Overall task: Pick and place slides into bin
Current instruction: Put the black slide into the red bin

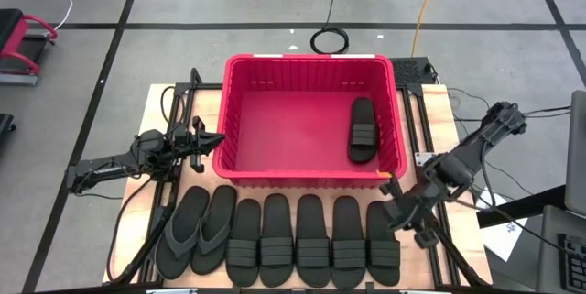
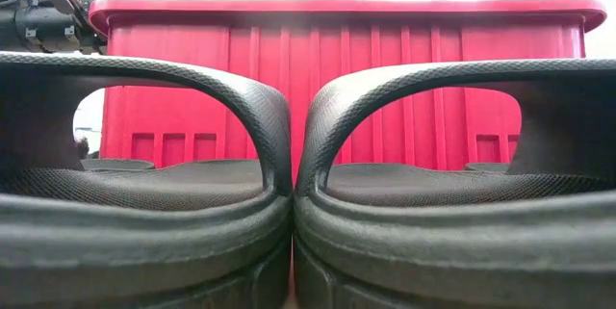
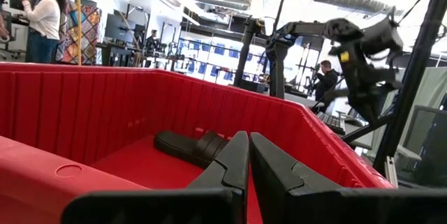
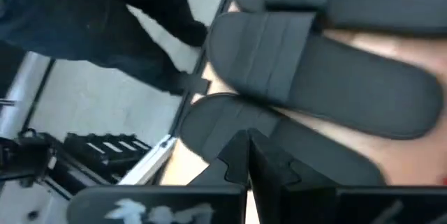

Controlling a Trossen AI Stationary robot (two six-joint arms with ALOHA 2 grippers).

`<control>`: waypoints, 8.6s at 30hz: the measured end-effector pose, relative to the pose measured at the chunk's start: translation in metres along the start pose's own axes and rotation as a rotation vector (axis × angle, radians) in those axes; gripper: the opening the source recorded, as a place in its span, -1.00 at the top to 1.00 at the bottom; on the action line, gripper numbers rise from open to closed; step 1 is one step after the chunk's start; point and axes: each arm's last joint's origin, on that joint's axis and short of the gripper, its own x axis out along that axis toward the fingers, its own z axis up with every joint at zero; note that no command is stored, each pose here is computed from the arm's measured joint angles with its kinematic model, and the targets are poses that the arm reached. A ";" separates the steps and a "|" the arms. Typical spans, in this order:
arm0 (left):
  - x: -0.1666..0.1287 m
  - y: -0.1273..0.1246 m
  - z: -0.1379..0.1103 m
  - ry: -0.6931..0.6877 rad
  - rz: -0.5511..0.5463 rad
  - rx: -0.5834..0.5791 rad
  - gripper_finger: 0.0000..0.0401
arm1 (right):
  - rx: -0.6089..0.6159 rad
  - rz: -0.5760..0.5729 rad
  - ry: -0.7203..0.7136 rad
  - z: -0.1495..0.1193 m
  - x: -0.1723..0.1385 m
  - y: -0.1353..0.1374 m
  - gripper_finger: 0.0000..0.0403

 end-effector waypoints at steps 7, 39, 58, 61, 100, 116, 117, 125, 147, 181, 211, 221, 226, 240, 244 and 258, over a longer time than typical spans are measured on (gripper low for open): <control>0.000 0.000 0.000 0.000 0.000 0.002 0.88 | -0.074 -0.086 0.101 -0.037 0.041 0.001 1.00; 0.000 0.000 0.000 0.000 0.001 -0.070 0.88 | 0.415 0.029 -0.071 -0.074 0.103 -0.039 -0.10; 0.000 0.000 0.000 -0.002 -0.001 -0.106 0.88 | 0.394 0.153 -0.033 -0.093 0.125 -0.047 -0.06; 0.000 0.000 0.000 -0.002 -0.001 -0.105 0.88 | 0.380 0.152 -0.036 -0.093 0.125 -0.047 -0.02; 0.000 0.000 0.000 -0.003 -0.001 -0.091 0.88 | 0.251 0.367 -0.122 -0.010 0.054 0.030 0.99; 0.000 0.000 0.000 -0.003 -0.001 -0.073 0.88 | 0.154 -0.087 -0.161 0.027 -0.033 0.005 1.00; 0.000 0.000 0.000 -0.003 -0.001 -0.074 0.88 | 0.136 -0.100 -0.173 0.030 -0.038 0.001 0.99; 0.000 0.000 0.000 -0.005 -0.001 -0.079 0.88 | -0.047 -0.223 -0.286 0.050 -0.077 -0.024 0.98; 0.000 0.000 0.000 -0.006 -0.002 -0.047 0.88 | 0.089 -0.596 -0.456 0.059 -0.170 -0.160 0.98; 0.000 0.000 0.000 -0.003 -0.001 0.035 0.88 | 0.039 -0.111 -0.063 0.014 -0.105 -0.335 0.98; 0.000 0.000 0.000 0.000 0.000 0.040 0.88 | 0.177 0.083 -0.093 -0.007 -0.043 -0.405 0.98; 0.000 0.000 0.000 0.000 0.000 0.039 0.88 | 0.239 0.103 -0.064 -0.022 -0.034 -0.406 0.98; 0.000 0.000 0.000 0.000 0.000 0.039 0.88 | 0.245 0.106 -0.005 -0.030 -0.034 -0.404 0.98; 0.000 0.000 0.000 0.002 0.005 0.058 0.88 | 0.307 0.129 -0.055 -0.053 -0.014 -0.407 0.98; 0.000 0.000 0.000 0.003 0.005 0.078 0.88 | 0.314 0.149 -0.060 -0.056 -0.009 -0.406 0.98; 0.000 0.000 0.000 0.001 0.008 0.081 0.88 | 0.284 0.100 -0.061 -0.056 -0.008 -0.411 0.82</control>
